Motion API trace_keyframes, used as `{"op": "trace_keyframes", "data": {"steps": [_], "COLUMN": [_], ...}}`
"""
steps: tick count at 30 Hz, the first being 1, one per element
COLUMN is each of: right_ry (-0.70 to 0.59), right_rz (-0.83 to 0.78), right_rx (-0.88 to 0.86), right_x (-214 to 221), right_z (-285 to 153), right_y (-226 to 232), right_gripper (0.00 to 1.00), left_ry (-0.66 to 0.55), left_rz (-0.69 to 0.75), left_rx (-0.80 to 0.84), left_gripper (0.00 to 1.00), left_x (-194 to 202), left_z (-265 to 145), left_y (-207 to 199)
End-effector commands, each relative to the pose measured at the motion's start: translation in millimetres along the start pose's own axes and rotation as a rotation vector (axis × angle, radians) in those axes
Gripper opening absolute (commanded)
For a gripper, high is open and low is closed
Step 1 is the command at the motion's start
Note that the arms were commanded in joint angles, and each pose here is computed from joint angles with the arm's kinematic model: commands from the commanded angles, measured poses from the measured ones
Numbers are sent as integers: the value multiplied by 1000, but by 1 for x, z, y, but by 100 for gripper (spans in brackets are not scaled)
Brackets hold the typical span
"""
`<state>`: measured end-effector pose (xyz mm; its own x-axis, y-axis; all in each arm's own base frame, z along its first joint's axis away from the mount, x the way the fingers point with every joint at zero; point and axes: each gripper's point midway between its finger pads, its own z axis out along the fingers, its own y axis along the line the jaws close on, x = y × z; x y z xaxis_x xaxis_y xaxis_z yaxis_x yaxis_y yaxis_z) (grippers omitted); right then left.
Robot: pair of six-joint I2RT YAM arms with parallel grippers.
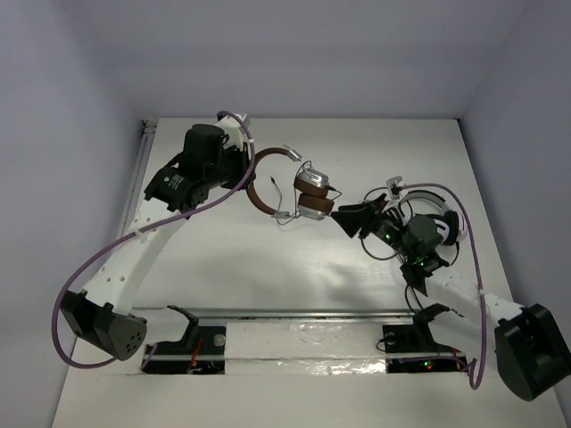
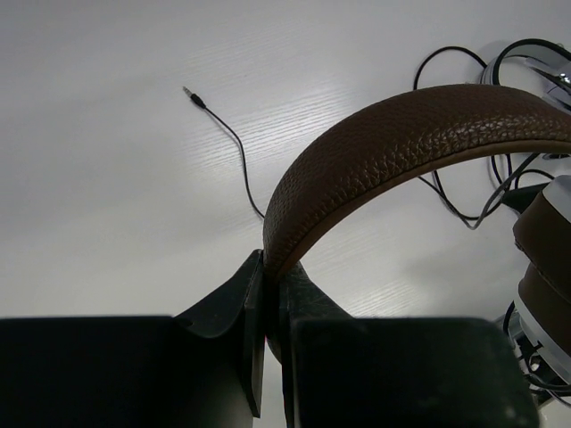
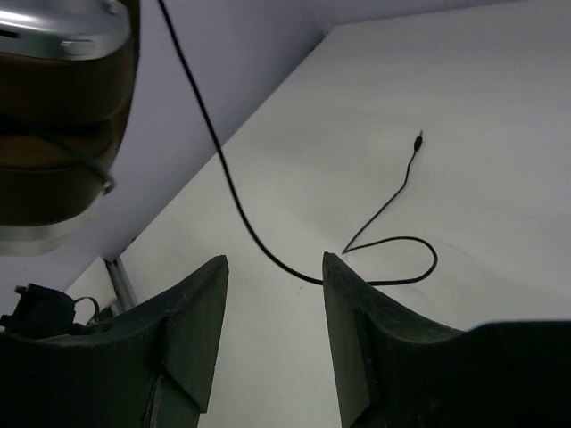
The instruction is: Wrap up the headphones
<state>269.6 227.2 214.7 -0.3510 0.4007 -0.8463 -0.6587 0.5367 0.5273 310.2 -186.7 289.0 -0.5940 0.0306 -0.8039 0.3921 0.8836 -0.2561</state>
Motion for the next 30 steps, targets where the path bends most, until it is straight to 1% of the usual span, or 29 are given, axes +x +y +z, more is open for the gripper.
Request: {"op": "trace_keyframes", "data": {"steps": [1, 3, 4, 6, 7, 9, 11, 13, 15, 20, 24, 25, 28, 30], "right_ry": [-65, -71, -67, -56, -23, -28, 20, 26, 44, 27, -65, -57, -73, -107], "right_rz": [-68, -72, -71, -76, -66, -82, -86, -93, -95, -109, -117, -121, -127, -120], "right_rx": [-66, -64, -63, -84, -68, -70, -69, -85, -67, -15, 20, 35, 25, 8], "right_x": [-17, -19, -18, -20, -12, -16, -4, -7, -2, -3, -18, -14, -15, -22], "right_z": [-11, -13, -11, -4, 2, 12, 22, 30, 37, 57, 69, 73, 81, 83], "right_y": [20, 21, 21, 23, 14, 12, 3, 4, -4, -25, -36, -43, -45, -42], "right_gripper": [53, 56, 60, 64, 65, 66, 67, 67, 67, 66, 67, 67, 67, 67], "left_ry": [-103, -110, -108, -100, -97, -95, -97, -95, -83, -91, -91, -92, -91, -85], "left_rz": [-27, -32, -37, -41, -45, -48, -49, -54, -55, -58, -58, -56, -55, -59], "left_rx": [55, 62, 65, 80, 86, 102, 107, 98, 113, 153, 166, 168, 172, 184], "left_gripper": [0, 0, 0, 0, 0, 0, 0, 0, 0, 0, 0, 0, 0, 0], "left_x": [-35, -38, -38, -38, -38, -39, -40, -42, -41, -45, -47, -47, -49, -49], "left_z": [-13, -13, -13, -11, -11, -12, -14, -14, -14, -17, -20, -21, -24, -23], "left_y": [-16, -17, -18, -21, -22, -25, -27, -24, -26, -34, -38, -38, -39, -42]}}
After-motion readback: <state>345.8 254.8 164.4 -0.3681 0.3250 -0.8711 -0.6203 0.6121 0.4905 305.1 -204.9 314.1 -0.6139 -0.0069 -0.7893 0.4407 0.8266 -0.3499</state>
